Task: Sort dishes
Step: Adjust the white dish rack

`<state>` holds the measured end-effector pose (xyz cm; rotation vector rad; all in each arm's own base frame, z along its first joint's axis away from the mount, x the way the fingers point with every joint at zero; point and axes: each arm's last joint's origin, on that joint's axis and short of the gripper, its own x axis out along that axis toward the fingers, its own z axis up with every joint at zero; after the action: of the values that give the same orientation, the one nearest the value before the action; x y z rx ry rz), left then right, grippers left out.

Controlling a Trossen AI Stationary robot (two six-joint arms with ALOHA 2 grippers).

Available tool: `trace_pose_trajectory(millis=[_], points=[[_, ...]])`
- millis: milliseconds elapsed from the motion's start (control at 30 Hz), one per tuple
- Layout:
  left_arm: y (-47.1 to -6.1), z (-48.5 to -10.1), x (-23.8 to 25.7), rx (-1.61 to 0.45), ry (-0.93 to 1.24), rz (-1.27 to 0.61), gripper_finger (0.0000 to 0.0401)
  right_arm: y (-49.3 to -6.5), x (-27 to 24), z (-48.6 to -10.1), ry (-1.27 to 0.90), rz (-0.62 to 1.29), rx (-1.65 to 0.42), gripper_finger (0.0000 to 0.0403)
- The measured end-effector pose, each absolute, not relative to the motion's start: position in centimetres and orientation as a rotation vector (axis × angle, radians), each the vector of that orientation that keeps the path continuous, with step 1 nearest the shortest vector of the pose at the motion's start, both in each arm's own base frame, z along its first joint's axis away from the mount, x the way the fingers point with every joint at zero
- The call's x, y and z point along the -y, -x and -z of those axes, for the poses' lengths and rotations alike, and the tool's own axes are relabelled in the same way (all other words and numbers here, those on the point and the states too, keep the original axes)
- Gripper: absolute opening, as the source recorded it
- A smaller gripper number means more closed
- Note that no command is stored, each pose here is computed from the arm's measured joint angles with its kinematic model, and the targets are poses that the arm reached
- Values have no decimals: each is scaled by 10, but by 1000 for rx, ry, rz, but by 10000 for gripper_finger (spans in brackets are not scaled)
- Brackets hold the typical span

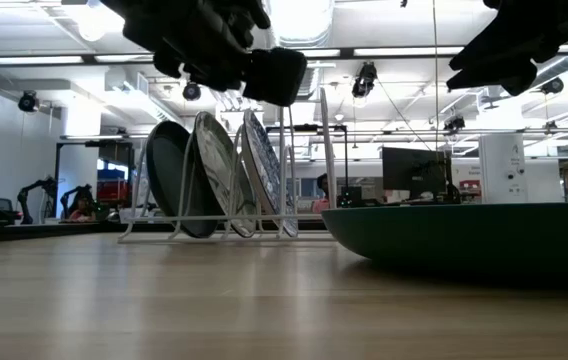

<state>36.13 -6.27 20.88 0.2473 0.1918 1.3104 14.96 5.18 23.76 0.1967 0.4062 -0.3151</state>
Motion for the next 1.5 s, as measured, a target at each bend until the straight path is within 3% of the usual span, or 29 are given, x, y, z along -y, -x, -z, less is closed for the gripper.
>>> trace_pose_trajectory(millis=[367,833,1033,1200,1267,1500], points=[[-346,-239,81,-172,-236,-1252,174,-157,-47,-241,-198,310,-349,201],[-313,-296,88,-204,-295,-1194,166,-212,-38,-223,-56,324,-310,195],[-306,-282,90,-261,-383,-1170,123,-224,-25,-220,-69,321,-287,129],[-303,-275,89,-278,-407,-1166,28,-238,-18,-216,-86,253,-244,18],[-301,-273,89,-286,-416,-1160,10,-243,-17,-215,-84,252,-214,10],[-290,-267,84,-287,-419,-1167,2,-268,-14,-212,-71,266,-246,3]])
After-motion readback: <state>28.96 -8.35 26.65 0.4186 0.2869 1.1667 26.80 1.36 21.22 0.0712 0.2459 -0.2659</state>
